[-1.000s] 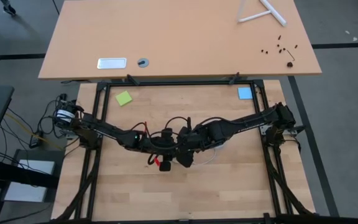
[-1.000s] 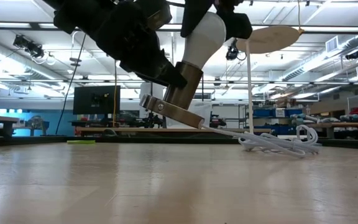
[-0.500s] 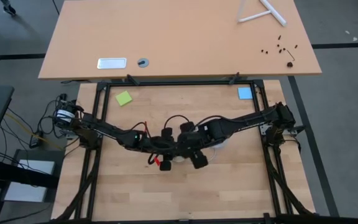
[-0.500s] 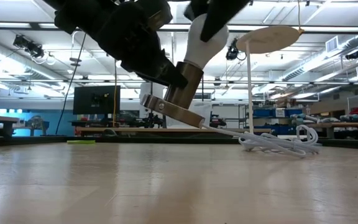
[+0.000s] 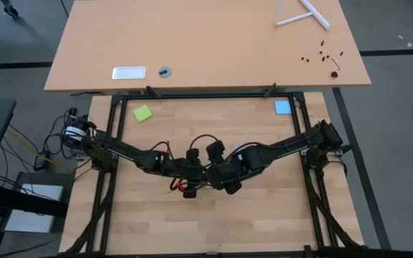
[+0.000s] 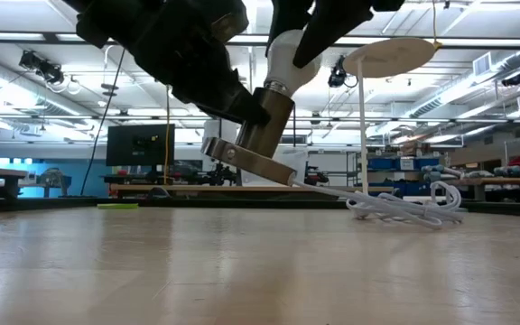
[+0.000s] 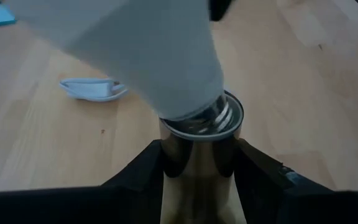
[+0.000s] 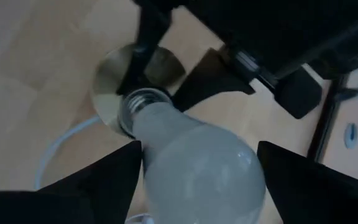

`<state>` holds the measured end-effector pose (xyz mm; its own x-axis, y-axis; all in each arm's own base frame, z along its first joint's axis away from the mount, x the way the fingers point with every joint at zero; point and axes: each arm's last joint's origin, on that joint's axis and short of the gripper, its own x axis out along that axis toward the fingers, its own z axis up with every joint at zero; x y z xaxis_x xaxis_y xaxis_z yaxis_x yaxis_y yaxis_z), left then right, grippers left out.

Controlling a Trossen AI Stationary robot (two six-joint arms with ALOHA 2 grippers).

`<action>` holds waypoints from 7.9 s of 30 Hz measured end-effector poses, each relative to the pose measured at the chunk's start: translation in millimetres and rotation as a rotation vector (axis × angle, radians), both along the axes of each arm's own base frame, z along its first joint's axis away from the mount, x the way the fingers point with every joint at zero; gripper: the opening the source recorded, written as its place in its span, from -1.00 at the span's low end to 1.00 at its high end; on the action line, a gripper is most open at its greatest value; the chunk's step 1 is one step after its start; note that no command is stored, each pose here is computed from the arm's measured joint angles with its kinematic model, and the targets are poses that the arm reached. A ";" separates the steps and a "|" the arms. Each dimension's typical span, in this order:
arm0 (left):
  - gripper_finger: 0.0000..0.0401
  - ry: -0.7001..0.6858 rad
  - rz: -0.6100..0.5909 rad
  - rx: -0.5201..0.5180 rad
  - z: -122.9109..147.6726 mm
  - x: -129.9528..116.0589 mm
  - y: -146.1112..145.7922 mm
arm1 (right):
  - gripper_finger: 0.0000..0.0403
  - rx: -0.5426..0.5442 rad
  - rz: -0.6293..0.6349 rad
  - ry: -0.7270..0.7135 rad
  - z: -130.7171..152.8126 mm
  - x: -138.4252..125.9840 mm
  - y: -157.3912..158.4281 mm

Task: Screw lightbulb
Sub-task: Remove the lightbulb from the lamp, then return to Home Position

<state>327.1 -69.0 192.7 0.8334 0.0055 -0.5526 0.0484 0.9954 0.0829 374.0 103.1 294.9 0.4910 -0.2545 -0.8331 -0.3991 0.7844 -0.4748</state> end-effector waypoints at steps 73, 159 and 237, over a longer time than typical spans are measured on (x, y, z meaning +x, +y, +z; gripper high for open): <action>-0.25 -0.205 0.037 -0.059 -46.6 -17.5 5.3 | 0.05 0.487 -0.728 0.130 -144.6 -126.1 2.0; 0.25 -0.227 0.076 0.019 -17.2 -25.6 23.7 | -0.96 0.305 -0.530 -0.503 -42.5 -71.2 -118.1; -0.99 -0.653 0.107 -0.123 -18.1 -211.6 74.3 | -0.99 0.720 0.060 -1.202 -87.8 -286.5 -92.0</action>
